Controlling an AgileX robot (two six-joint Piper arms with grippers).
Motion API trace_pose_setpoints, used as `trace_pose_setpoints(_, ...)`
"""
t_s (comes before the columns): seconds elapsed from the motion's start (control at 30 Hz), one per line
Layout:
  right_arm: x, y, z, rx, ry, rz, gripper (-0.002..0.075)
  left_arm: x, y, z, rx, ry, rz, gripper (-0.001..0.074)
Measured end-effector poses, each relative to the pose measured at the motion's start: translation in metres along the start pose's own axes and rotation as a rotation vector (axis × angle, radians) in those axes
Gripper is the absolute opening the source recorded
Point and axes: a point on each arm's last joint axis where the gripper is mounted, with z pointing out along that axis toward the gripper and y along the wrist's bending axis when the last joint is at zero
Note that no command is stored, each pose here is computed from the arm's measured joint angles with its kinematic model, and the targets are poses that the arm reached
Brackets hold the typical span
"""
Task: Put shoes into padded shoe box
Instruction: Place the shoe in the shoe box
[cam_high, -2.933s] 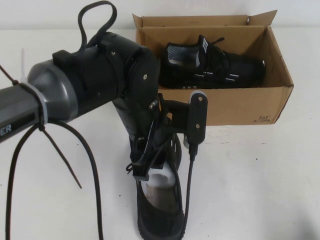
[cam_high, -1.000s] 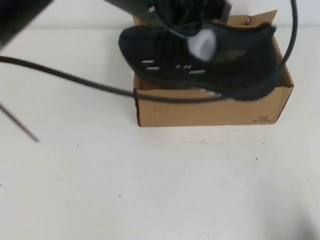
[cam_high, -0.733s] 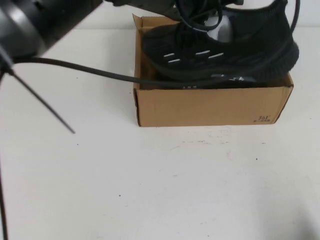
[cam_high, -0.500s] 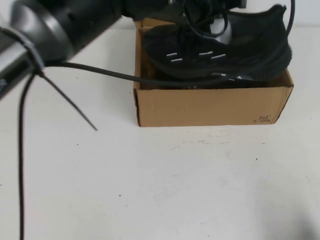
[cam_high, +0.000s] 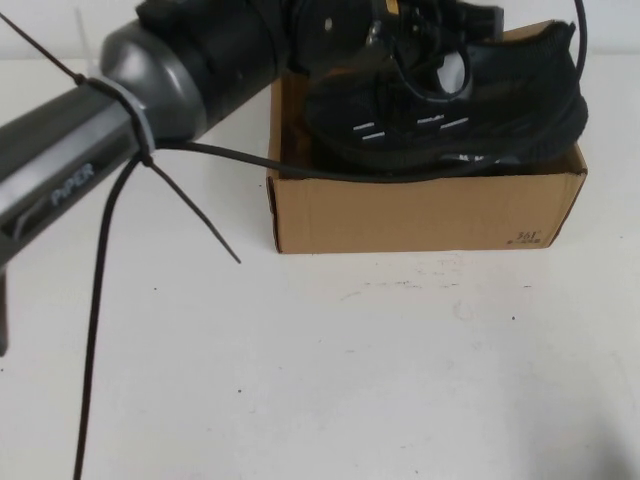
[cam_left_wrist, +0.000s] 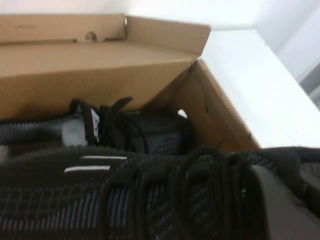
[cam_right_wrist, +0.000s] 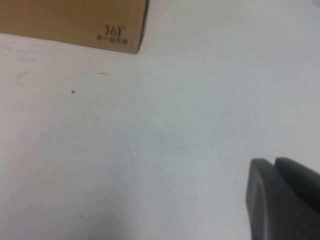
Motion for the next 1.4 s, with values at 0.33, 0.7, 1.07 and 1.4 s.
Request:
trace_pose_setpoints(0.33, 0.0, 0.0, 0.0, 0.0, 0.0, 0.0, -0.0008, 0.008, 0.004, 0.013, -0.011, 0.021, -0.006, 0.0002)
trace_pose_setpoints(0.7, 0.0, 0.0, 0.0, 0.0, 0.0, 0.0, -0.0008, 0.01, 0.009, 0.018, -0.057, 0.01, 0.016, 0.0002)
trace_pose_setpoints(1.07, 0.0, 0.0, 0.0, 0.0, 0.0, 0.0, -0.0008, 0.016, 0.017, 0.034, -0.065, 0.005, -0.016, 0.0002)
trace_pose_setpoints(1.4, 0.0, 0.0, 0.0, 0.0, 0.0, 0.0, -0.0008, 0.019, 0.017, 0.041, -0.048, -0.015, -0.016, 0.0002)
